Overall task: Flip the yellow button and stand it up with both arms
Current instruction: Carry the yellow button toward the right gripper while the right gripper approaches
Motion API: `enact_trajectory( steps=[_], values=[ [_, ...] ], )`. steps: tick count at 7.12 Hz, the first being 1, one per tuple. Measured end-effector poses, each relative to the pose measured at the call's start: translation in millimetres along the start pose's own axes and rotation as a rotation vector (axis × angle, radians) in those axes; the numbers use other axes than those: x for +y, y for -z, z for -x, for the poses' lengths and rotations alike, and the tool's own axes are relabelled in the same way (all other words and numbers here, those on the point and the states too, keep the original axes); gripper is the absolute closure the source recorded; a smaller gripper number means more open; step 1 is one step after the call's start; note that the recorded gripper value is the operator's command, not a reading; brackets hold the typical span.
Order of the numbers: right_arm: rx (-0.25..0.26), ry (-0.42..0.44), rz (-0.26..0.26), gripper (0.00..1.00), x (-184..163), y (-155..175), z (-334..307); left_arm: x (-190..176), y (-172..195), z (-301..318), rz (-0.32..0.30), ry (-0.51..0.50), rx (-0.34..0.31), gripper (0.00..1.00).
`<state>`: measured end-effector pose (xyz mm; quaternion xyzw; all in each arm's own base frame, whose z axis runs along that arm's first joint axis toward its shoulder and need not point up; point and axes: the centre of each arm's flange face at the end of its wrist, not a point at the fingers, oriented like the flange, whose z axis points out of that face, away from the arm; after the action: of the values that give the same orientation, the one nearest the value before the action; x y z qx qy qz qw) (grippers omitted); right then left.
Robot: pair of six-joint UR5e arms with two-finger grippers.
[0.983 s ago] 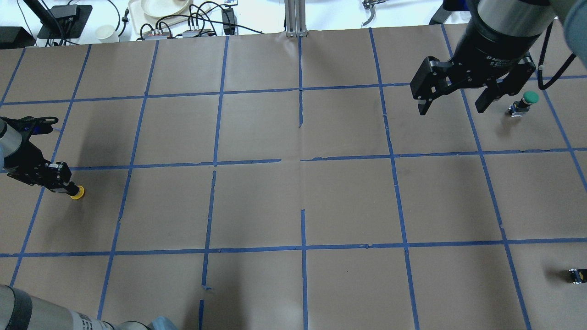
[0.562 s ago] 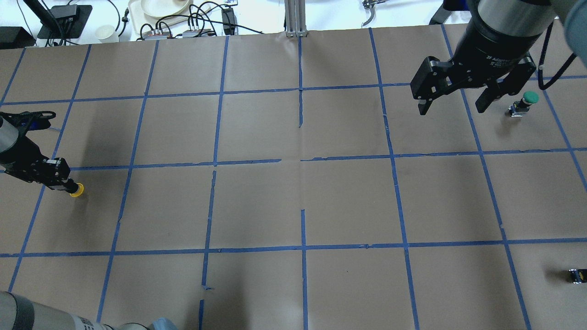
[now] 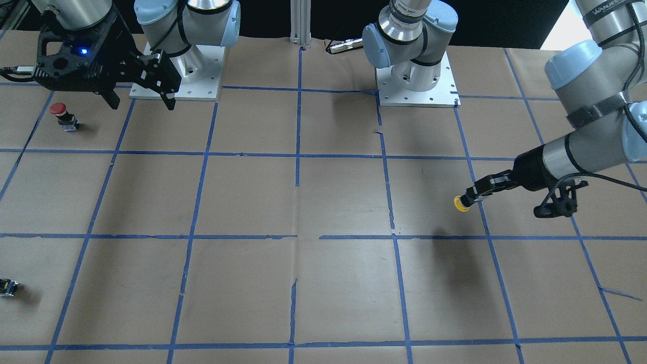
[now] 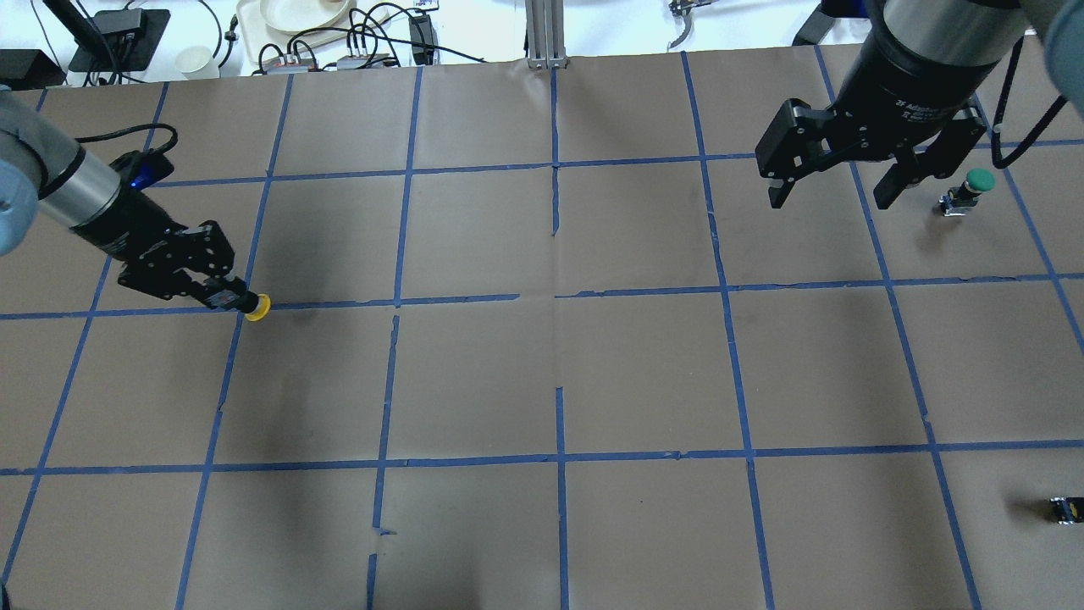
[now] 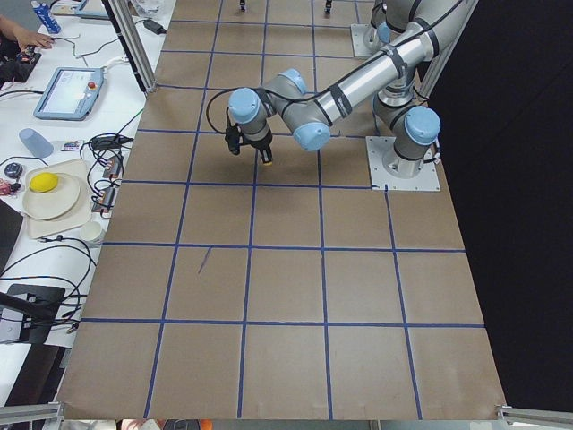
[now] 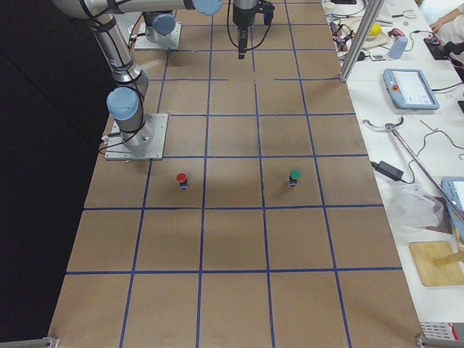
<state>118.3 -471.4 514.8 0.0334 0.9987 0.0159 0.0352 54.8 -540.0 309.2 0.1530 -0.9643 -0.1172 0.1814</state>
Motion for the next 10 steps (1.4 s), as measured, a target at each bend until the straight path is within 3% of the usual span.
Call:
enact_trajectory(
  steps=[2,3,6,7,8,9,10],
  values=[
    [-0.12,-0.136,0.03,0.0,-7,0,-22,20,-2,-85,0.111,0.159,0.275,1.0],
    [-0.217,-0.205,0.068,0.0,-10,0,-38,29,-3,-118,0.165,0.218,0.407,1.0],
    [-0.635,-0.402,0.187,0.0,-16,0,-74,69,8,-210,0.332,0.371,0.741,1.0],
    [-0.779,-0.447,0.212,0.0,-24,-4,-73,85,14,-230,0.388,0.409,0.814,1.0],
    [-0.922,-0.501,0.27,0.0,-31,-13,-63,98,13,-245,0.439,0.429,0.866,1.0],
    [-1.023,-0.556,0.35,0.0,-31,-19,-49,108,9,-258,0.491,0.448,0.91,1.0],
    [-1.073,-0.595,0.413,0.0,-31,-26,-39,116,6,-266,0.53,0.464,0.937,1.0]
  ],
)
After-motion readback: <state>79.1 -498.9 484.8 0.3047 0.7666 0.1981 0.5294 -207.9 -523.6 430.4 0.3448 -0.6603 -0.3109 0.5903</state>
